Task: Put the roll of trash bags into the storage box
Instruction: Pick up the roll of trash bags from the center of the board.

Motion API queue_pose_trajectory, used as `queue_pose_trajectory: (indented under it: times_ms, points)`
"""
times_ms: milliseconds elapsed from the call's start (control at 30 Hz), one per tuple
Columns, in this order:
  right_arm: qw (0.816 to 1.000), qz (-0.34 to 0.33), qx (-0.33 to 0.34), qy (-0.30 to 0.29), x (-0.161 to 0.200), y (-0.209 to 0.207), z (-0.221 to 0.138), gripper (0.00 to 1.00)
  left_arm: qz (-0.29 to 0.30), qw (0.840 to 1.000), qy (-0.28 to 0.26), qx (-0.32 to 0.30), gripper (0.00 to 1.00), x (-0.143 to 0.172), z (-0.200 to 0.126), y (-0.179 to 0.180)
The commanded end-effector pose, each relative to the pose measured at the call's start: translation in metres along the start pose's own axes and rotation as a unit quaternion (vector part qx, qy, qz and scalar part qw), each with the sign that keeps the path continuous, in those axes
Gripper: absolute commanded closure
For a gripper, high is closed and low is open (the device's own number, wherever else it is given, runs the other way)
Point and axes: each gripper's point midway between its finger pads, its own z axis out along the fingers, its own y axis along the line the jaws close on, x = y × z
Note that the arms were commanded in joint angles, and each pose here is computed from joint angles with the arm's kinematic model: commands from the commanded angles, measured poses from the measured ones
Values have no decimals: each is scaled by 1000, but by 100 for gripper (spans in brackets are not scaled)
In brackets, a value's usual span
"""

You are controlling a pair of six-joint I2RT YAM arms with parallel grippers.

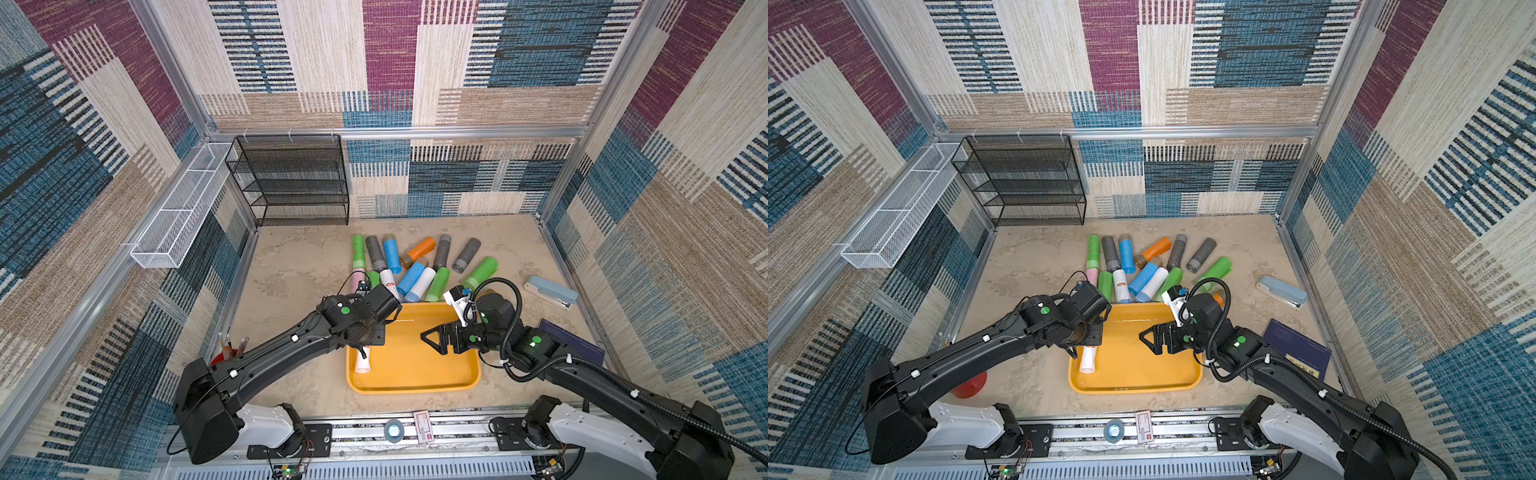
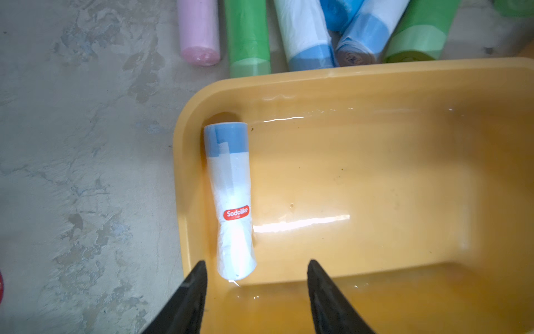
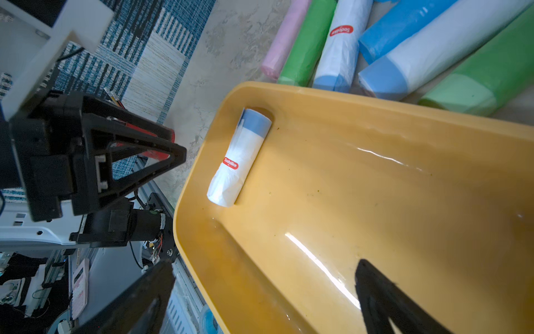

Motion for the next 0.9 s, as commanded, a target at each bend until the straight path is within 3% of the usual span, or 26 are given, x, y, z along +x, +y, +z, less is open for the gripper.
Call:
queue_pose_trajectory:
  times_ms: [0,133,233,567,867]
  points:
    - [1000,-11,-21,-15,-11,12,-5,1,24,999,7,38,35,2,-14,-9]
    - [999,-14,-22,-23,-17,15,-7,1,25,998,-16,62,19,-5,-33,-9]
    - [999,-12,-27,-27,-19,17,-7,1,28,997,-39,61,16,-12,-42,-2]
    - [998,9,-57,-33,-27,24,6,1,1,999,-18,33,22,-49,-20,33]
    - [999,5,-53,-13,-26,17,28,1,-8,1000,15,6,35,-103,45,46]
